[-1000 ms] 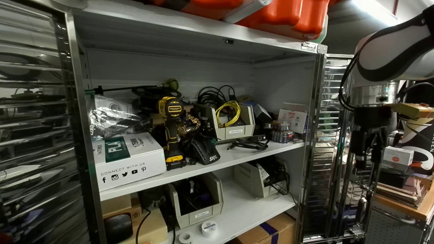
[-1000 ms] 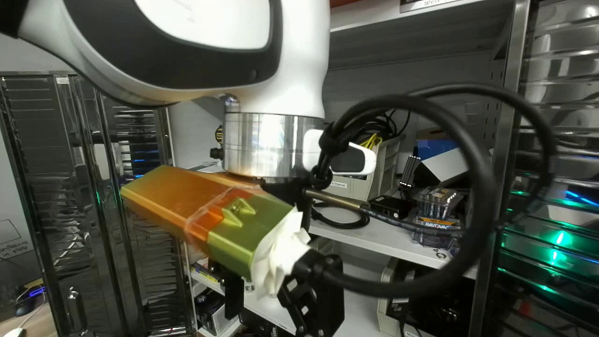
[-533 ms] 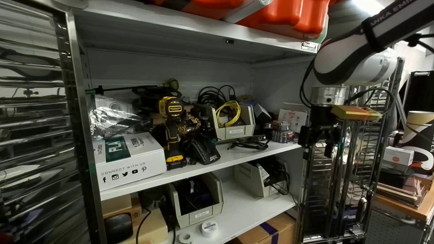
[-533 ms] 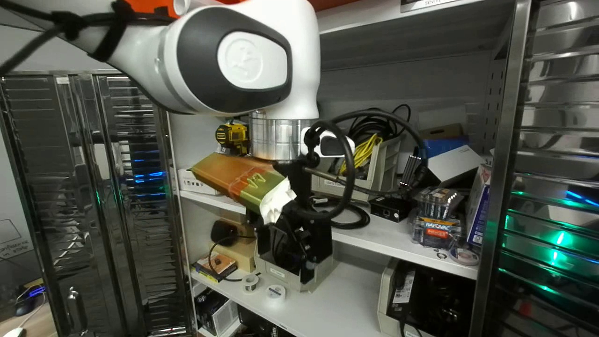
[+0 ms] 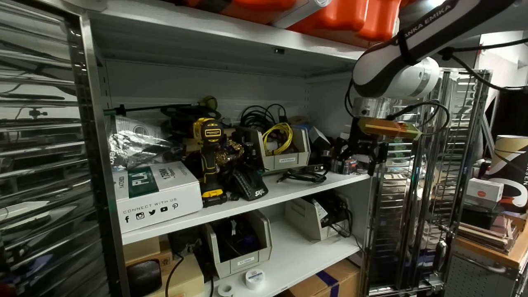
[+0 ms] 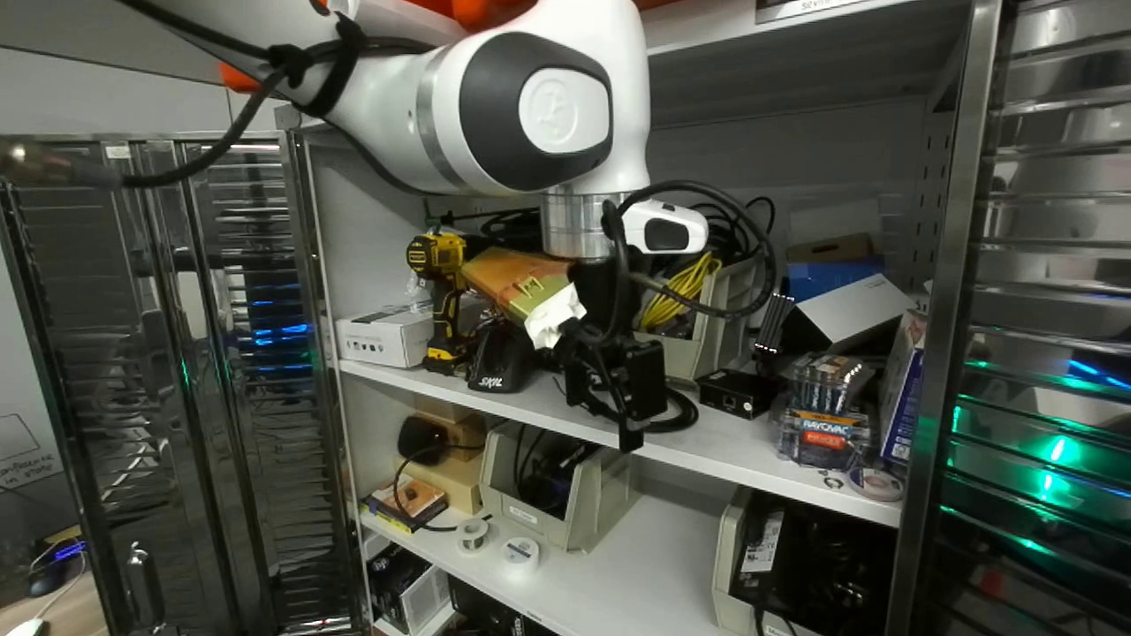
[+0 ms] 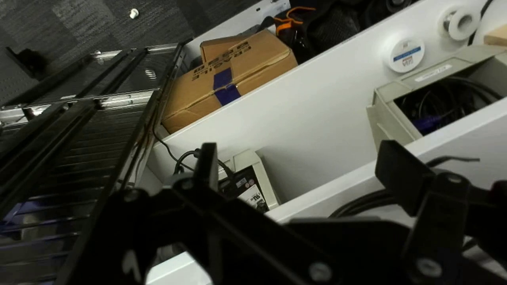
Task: Pick up the black cable and put it in the tool box
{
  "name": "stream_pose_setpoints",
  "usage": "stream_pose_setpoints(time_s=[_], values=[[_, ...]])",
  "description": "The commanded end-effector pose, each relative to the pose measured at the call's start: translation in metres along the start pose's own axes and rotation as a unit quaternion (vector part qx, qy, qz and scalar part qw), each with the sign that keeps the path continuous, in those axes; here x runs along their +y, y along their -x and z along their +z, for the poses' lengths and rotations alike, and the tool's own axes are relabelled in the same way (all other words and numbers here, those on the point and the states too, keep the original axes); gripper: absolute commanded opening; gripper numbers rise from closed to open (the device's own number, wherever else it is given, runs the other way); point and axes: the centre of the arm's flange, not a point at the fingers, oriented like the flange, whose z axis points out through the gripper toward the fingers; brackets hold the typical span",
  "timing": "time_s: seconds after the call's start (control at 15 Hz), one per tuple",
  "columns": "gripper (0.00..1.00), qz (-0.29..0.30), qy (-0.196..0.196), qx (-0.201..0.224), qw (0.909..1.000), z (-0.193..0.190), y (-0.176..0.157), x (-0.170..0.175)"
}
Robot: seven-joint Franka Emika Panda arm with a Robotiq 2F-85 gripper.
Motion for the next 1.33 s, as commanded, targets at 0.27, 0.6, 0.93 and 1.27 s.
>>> stream_pose_setpoints(time_s=[0.27,0.6,0.93,1.27], values=[[1.0,0.084,-0.032,0.032,0.9954,0.011,-0.053,-0.033],[1.0,0.147,-0.044,0.048,0.987,0.012,-0.073,-0.061],[1.0,0.159,0.009,0.022,0.987,0.026,-0.074,-0.068],[1.0,0.157,0.046,0.008,0.9866,0.052,-0.076,-0.069]])
